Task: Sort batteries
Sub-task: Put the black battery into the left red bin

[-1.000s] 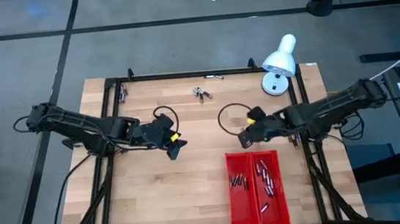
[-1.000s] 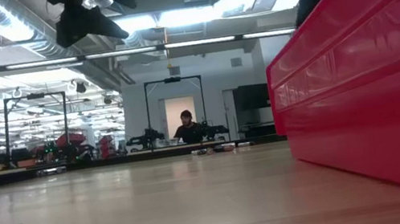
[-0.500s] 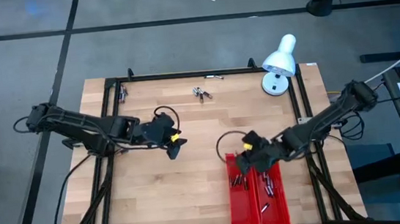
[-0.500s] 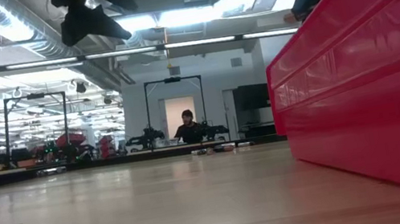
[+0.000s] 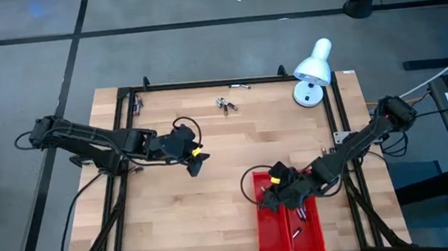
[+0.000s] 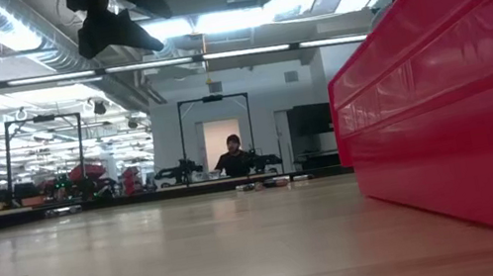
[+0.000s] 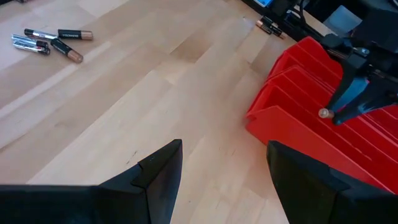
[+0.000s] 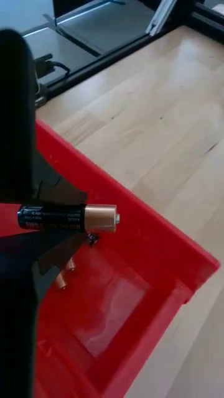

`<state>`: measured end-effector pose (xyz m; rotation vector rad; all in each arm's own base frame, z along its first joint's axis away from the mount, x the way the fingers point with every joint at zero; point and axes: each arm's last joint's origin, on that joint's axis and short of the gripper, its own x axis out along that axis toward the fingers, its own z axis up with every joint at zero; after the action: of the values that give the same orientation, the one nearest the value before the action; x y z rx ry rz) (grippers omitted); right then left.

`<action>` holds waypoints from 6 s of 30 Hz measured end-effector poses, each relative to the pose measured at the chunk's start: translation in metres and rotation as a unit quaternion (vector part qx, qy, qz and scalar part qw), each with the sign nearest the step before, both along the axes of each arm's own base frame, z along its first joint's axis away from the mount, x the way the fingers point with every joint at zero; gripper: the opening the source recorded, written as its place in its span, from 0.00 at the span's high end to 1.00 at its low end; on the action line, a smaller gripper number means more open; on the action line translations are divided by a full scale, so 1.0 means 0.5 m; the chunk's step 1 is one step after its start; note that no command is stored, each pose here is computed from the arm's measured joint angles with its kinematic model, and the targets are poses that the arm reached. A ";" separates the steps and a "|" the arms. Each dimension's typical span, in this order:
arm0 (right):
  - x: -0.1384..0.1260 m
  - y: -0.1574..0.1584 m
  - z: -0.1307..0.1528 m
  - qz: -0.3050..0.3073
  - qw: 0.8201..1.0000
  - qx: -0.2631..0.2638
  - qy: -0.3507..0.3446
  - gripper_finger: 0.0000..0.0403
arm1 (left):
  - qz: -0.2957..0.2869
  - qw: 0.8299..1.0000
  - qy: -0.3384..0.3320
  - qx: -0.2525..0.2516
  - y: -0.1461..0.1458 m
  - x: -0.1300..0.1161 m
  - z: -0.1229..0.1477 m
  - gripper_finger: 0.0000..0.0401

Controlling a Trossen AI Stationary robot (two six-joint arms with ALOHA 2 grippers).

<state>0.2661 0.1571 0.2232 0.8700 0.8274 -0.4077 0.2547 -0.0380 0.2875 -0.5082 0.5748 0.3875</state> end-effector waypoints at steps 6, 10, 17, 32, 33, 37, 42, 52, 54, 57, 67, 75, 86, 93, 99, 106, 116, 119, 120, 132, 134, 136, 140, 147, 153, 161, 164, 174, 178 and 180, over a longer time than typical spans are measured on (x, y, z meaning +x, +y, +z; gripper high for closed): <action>-0.005 -0.002 -0.009 0.010 0.999 -0.004 0.030 0.82 | 0.001 1.000 -0.001 -0.002 0.000 0.000 0.000 0.44; -0.008 -0.004 -0.011 0.011 0.999 -0.010 0.040 0.73 | 0.003 1.000 -0.002 -0.004 0.000 0.000 0.000 0.44; -0.007 -0.007 -0.010 0.028 0.999 -0.029 0.036 0.65 | 0.008 1.000 -0.005 -0.012 0.000 0.000 0.001 0.44; -0.027 -0.081 0.134 0.053 0.983 -0.135 0.111 0.66 | 0.026 0.997 0.053 -0.046 0.003 -0.016 -0.018 0.44; -0.035 -0.086 0.145 0.051 0.980 -0.147 0.122 0.66 | 0.025 0.994 0.085 -0.058 0.005 -0.024 -0.026 0.44; -0.063 -0.101 0.176 0.051 0.973 -0.166 0.150 0.66 | 0.005 0.963 0.258 -0.082 0.013 -0.069 -0.066 0.44; -0.075 -0.108 0.188 0.046 0.973 -0.172 0.144 0.66 | -0.016 0.891 0.449 -0.063 0.030 -0.104 -0.109 0.44; -0.075 -0.104 0.191 0.047 0.979 -0.144 0.137 0.66 | -0.092 0.773 0.623 -0.080 0.075 -0.084 -0.226 0.44; -0.076 -0.102 0.191 0.044 0.980 -0.132 0.139 0.66 | -0.101 0.752 0.646 -0.083 0.079 -0.088 -0.248 0.44; -0.082 -0.091 0.191 0.046 0.981 -0.130 0.136 0.66 | -0.113 0.725 0.674 -0.085 0.080 -0.097 -0.276 0.44; -0.103 -0.057 0.191 0.032 0.983 -0.134 0.122 0.66 | -0.130 0.709 0.686 -0.099 0.078 -0.133 -0.322 0.44; -0.102 -0.058 0.191 0.030 0.983 -0.132 0.121 0.66 | -0.127 0.710 0.683 -0.120 0.075 -0.158 -0.350 0.50; -0.102 -0.058 0.191 0.029 0.983 -0.132 0.121 0.66 | -0.123 0.722 0.669 -0.127 0.074 -0.157 -0.358 0.65; -0.102 -0.058 0.191 0.029 0.983 -0.132 0.121 0.66 | -0.128 0.723 0.667 -0.124 0.074 -0.156 -0.358 0.68; -0.101 -0.058 0.191 0.028 0.983 -0.135 0.119 0.66 | -0.142 0.723 0.667 -0.115 0.074 -0.154 -0.358 0.61; -0.101 -0.058 0.191 0.028 0.983 -0.135 0.119 0.66 | -0.145 0.724 0.667 -0.100 0.076 -0.148 -0.354 0.50; -0.101 -0.058 0.191 0.029 0.983 -0.137 0.119 0.66 | -0.139 0.733 0.659 -0.092 0.074 -0.134 -0.346 0.47; -0.101 -0.058 0.191 0.029 0.983 -0.137 0.119 0.66 | -0.147 0.732 0.659 -0.091 0.064 -0.134 -0.346 0.47; -0.101 -0.058 0.191 0.029 0.983 -0.137 0.119 0.66 | -0.151 0.732 0.658 -0.089 0.060 -0.134 -0.346 0.47; -0.101 -0.059 0.191 0.028 0.983 -0.139 0.118 0.66 | -0.176 0.733 0.650 -0.095 0.035 -0.132 -0.346 0.56; -0.101 -0.059 0.191 0.025 0.983 -0.144 0.115 0.66 | -0.177 0.734 0.648 -0.100 0.035 -0.131 -0.346 0.62; -0.101 -0.059 0.191 0.025 0.983 -0.144 0.115 0.66 | -0.178 0.735 0.646 -0.103 0.035 -0.131 -0.347 0.68; -0.101 -0.059 0.191 0.025 0.983 -0.144 0.115 0.66 | -0.179 0.735 0.645 -0.107 0.034 -0.130 -0.347 0.83; -0.101 -0.059 0.191 0.025 0.983 -0.144 0.114 0.66 | -0.179 0.734 0.646 -0.108 0.034 -0.131 -0.346 0.91; -0.101 -0.059 0.191 0.025 0.983 -0.143 0.114 0.66 | -0.170 0.735 0.648 -0.104 0.034 -0.125 -0.339 0.88; -0.101 -0.059 0.191 0.025 0.983 -0.142 0.115 0.66 | -0.166 0.768 0.611 -0.098 0.031 -0.089 -0.281 0.91; -0.101 -0.058 0.191 0.027 0.983 -0.138 0.117 0.66 | -0.157 0.801 0.570 -0.098 0.028 -0.071 -0.243 0.91; -0.101 -0.060 0.192 0.021 0.982 -0.149 0.111 0.66 | -0.146 0.977 0.099 -0.122 -0.022 0.052 -0.064 0.90; -0.100 -0.061 0.192 0.015 0.981 -0.159 0.105 0.66 | -0.151 0.978 -0.091 -0.108 -0.047 0.100 -0.014 0.91; -0.100 -0.062 0.193 0.013 0.981 -0.164 0.103 0.66 | -0.150 0.973 -0.140 -0.108 -0.055 0.120 -0.009 0.89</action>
<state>0.2161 0.1262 0.3196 0.5154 0.9285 -0.6001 0.3149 -0.0655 0.2827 -0.6617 0.4133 -0.0374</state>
